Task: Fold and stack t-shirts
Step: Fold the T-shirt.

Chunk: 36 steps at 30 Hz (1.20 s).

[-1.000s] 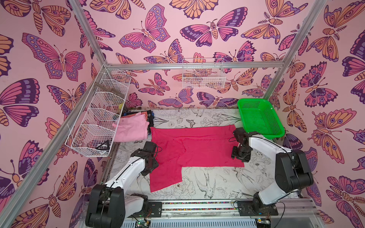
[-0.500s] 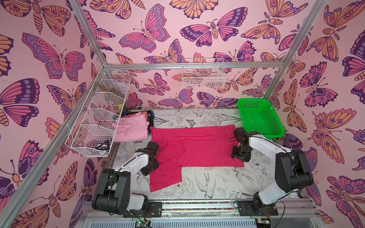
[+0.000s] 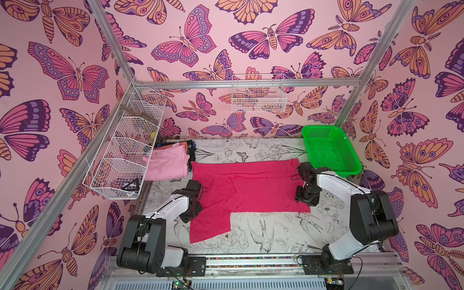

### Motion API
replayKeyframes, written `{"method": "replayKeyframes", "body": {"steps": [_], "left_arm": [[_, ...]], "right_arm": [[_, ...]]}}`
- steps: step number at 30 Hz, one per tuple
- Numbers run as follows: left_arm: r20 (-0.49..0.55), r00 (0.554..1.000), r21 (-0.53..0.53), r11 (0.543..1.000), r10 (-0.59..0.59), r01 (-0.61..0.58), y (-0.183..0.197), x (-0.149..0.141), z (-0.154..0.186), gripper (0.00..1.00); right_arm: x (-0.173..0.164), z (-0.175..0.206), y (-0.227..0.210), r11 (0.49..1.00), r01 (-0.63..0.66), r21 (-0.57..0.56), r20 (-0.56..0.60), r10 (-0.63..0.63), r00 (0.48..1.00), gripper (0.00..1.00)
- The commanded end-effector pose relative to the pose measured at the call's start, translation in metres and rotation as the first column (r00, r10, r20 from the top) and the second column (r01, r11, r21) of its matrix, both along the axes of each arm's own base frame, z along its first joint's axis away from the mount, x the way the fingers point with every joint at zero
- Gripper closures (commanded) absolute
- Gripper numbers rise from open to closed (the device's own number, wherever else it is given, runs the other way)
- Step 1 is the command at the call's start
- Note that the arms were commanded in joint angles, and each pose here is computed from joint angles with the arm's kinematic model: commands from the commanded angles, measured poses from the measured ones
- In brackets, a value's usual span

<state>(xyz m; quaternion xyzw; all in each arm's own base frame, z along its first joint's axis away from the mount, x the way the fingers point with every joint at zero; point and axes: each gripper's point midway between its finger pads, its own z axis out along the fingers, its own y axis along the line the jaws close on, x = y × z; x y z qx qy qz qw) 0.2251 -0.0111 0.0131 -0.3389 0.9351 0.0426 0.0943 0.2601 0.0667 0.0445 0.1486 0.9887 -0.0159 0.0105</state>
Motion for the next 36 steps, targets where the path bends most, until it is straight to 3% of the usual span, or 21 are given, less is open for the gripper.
{"method": "replayKeyframes", "body": {"steps": [1, 10, 30, 36], "left_arm": [[-0.044, 0.999, -0.043, 0.999, -0.016, 0.014, -0.007, -0.01, -0.01, 1.0], [-0.009, 0.999, -0.096, 0.995, -0.04, 0.039, -0.019, 0.003, 0.001, 1.0], [0.037, 0.997, -0.091, 0.993, -0.066, 0.069, -0.022, 0.02, 0.025, 1.0], [0.036, 0.997, -0.085, 0.994, -0.068, 0.071, -0.021, 0.02, 0.026, 1.0]], "right_arm": [[-0.007, 0.009, -0.01, 0.999, 0.023, -0.037, -0.003, -0.023, 1.0, 0.45], [-0.027, 0.021, -0.036, 0.985, 0.033, -0.17, -0.04, -0.04, 0.998, 0.47], [-0.031, -0.031, -0.035, 0.98, 0.031, -0.195, -0.146, -0.061, 0.987, 0.51], [-0.029, -0.039, -0.031, 0.984, 0.032, -0.177, -0.149, -0.059, 0.987, 0.56]]}}
